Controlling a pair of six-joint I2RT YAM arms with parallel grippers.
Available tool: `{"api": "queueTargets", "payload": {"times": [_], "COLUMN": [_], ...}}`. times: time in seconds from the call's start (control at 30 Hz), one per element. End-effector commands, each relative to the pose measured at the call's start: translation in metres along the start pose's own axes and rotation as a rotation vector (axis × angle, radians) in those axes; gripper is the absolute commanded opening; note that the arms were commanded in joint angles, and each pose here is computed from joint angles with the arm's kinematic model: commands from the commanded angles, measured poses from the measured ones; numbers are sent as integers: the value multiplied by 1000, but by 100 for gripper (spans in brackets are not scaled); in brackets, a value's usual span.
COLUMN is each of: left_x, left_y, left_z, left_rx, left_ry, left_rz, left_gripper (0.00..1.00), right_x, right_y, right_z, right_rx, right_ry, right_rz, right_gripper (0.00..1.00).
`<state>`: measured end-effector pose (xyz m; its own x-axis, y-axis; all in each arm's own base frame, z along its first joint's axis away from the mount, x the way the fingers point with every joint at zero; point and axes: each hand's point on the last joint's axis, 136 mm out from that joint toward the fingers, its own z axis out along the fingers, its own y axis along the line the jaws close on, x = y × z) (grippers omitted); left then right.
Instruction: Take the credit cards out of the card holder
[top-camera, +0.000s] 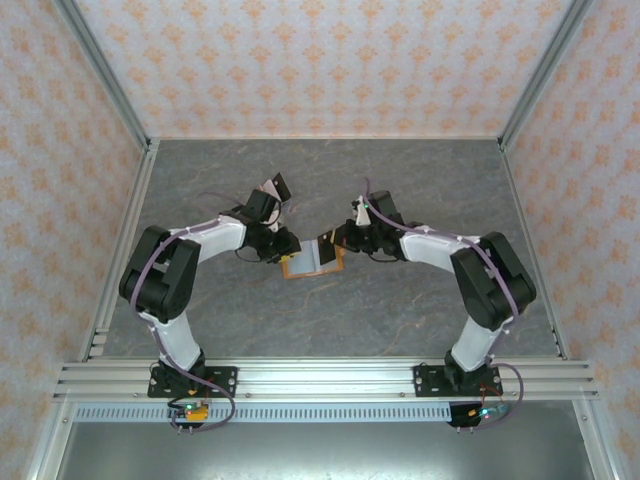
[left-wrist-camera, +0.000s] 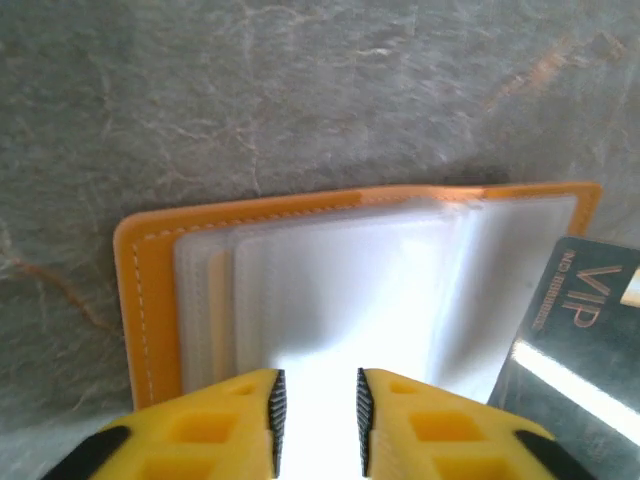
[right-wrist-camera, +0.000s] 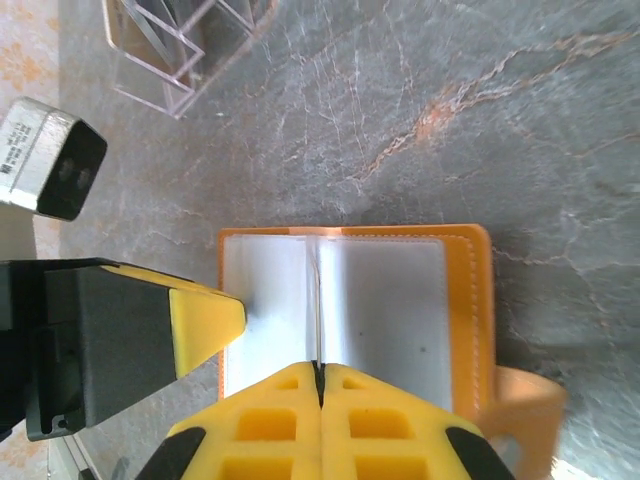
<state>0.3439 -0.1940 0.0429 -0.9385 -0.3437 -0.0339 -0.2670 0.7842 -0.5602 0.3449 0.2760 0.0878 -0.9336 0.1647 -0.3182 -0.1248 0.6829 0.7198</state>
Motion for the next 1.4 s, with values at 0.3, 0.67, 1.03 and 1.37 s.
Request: {"api": "queueTargets", "payload": {"times": [0.3, 0.67, 1.03, 1.37], "left_x": [-10, -1, -6, -14], "left_y": [-80, -107, -101, -79], "left_z": [-76, -81, -82, -85], "left_rx": [339, 523, 536, 398], "left_ry": [-152, -88, -119, -183], "left_rz": [54, 110, 91, 66], "left_gripper": [70, 61, 13, 0], "right_x": [-29, -35, -38, -36], "right_y": [86, 106, 98, 61], "right_z": [-42, -49, -47, -35], "right_rx": [-356, -469, -476, -248], "right_ry": [-79, -79, -83, -76], "right_rz": [10, 15, 53, 92], "right_gripper": [2, 2, 5, 54]}}
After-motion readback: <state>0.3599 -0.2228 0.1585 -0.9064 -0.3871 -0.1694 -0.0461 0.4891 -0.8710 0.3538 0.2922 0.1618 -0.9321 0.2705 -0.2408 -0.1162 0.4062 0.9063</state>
